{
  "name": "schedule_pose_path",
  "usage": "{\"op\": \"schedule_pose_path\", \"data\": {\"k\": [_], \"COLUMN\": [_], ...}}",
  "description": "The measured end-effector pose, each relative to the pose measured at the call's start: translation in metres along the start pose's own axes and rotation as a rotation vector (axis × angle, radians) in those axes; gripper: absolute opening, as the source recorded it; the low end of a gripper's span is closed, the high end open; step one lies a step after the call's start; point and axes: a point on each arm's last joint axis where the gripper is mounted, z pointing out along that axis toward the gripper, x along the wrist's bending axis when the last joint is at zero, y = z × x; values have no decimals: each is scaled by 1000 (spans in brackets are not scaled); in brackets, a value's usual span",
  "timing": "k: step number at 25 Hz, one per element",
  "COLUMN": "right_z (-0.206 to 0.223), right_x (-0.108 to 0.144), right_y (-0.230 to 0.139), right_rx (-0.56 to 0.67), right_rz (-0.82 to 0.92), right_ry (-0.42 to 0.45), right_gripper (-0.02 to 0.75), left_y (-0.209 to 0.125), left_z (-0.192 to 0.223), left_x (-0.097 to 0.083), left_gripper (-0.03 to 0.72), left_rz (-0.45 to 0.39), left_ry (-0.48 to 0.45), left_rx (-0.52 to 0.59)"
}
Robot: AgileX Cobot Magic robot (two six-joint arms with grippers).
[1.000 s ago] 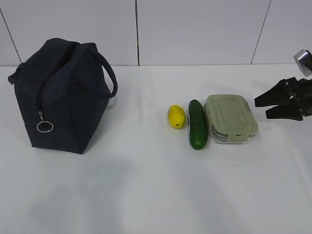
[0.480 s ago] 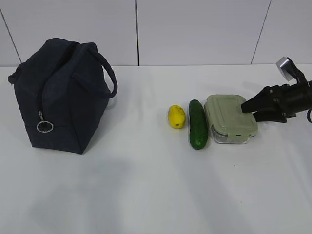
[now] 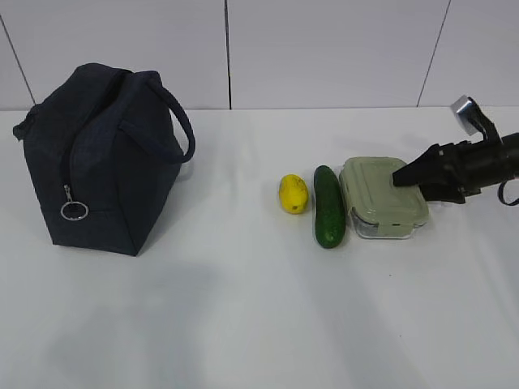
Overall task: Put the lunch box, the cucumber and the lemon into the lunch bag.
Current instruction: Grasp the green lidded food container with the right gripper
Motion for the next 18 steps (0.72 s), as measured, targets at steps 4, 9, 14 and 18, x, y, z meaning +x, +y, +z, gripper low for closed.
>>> {"op": "schedule_pose_path", "data": {"k": [4,9,14,18], "right_z": [17,23,23,23], "right_x": [0,1,1,1], "right_y": [-4,-1,-2,-2], "right_rx": [26,29,31,35], "right_rz": [8,1,0,3], "right_ry": [26,41,41,41], "right_gripper": [610,610,610,594], "left_y": [0,0,0,0], "left_z": [0,0,0,0], "left_x": [0,0,0,0], "left_gripper": [240,240,240,240], "left_rz": [0,0,0,0], "left_ry": [0,0,0,0], "left_rx": [0,0,0,0]}}
